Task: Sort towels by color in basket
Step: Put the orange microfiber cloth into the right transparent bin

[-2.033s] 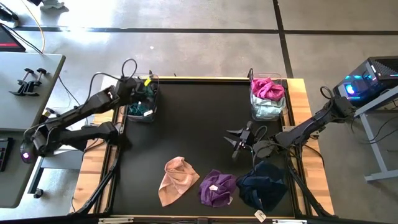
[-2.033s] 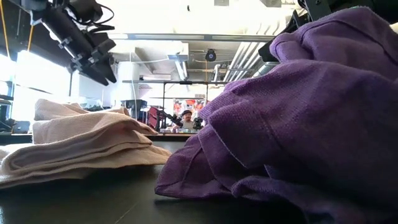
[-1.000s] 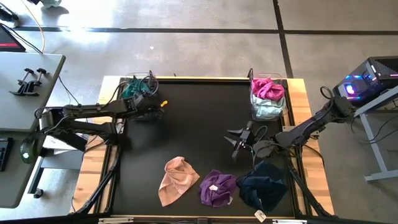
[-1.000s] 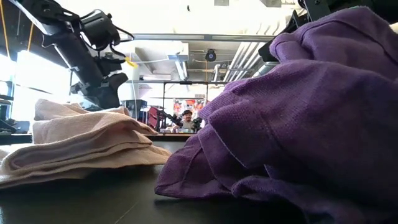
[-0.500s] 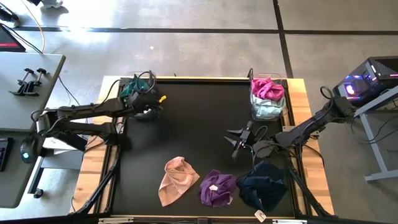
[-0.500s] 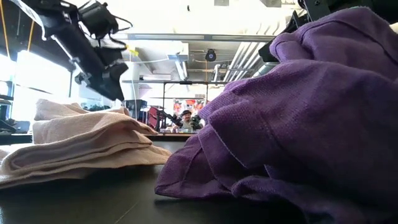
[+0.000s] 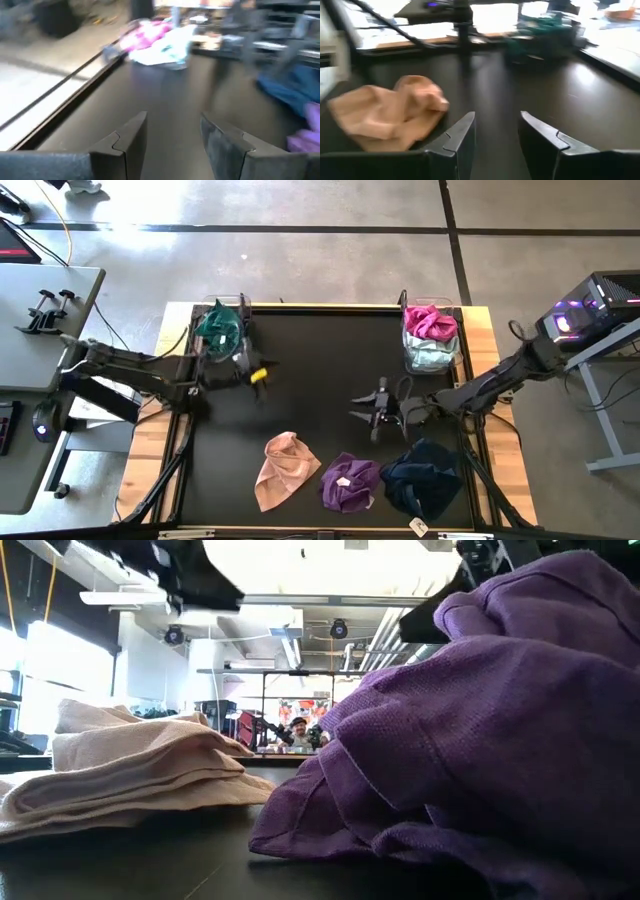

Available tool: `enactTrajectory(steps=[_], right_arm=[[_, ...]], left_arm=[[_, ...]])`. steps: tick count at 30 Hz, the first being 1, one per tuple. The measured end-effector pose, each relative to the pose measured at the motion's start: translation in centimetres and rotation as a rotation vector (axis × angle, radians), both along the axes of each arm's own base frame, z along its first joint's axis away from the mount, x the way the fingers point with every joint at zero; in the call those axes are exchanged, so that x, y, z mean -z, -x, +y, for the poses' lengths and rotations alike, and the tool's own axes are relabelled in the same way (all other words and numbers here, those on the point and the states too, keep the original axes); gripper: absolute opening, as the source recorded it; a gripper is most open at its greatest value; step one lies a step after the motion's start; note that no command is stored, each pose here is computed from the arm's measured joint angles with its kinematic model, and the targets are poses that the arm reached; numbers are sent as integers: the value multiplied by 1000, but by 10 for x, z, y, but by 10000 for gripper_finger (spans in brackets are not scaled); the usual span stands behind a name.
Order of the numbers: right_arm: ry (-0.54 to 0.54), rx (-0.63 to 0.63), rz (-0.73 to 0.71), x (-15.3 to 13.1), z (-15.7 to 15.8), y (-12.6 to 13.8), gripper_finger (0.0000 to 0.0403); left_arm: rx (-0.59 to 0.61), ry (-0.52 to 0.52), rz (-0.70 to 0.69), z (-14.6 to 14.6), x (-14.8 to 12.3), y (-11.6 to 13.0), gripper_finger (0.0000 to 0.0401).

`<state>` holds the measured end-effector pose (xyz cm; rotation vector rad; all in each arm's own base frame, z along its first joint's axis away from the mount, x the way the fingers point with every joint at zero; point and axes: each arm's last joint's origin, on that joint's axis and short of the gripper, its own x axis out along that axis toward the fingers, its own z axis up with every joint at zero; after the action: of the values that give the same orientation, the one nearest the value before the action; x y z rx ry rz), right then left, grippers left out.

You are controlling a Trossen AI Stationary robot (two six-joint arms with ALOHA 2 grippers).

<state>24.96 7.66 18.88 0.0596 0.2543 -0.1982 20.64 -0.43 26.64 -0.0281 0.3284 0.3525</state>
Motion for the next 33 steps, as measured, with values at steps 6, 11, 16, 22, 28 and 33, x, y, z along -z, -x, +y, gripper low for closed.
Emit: enactTrajectory(steps=[6,11,16,22,28,33], right_arm=[[-54,-234,-64,13,-17,-35,185],[-79,-321,-6,21,-25,-83,248],[9,-564,155,27,-22,-124,275],[48,-775,211,33,-14,-162,264],[135,-816,183,43,-10,-196,247],[116,-871,158,49,-10,-223,242]], left_arm=[[36,-84,-15,-33,5,-9,170],[-143,-91,1,-38,16,-14,170],[-163,-89,32,-39,26,-21,170],[-169,-88,60,-41,35,-26,170],[-193,-112,74,-40,37,-27,170],[-217,-118,53,-38,27,-21,170]])
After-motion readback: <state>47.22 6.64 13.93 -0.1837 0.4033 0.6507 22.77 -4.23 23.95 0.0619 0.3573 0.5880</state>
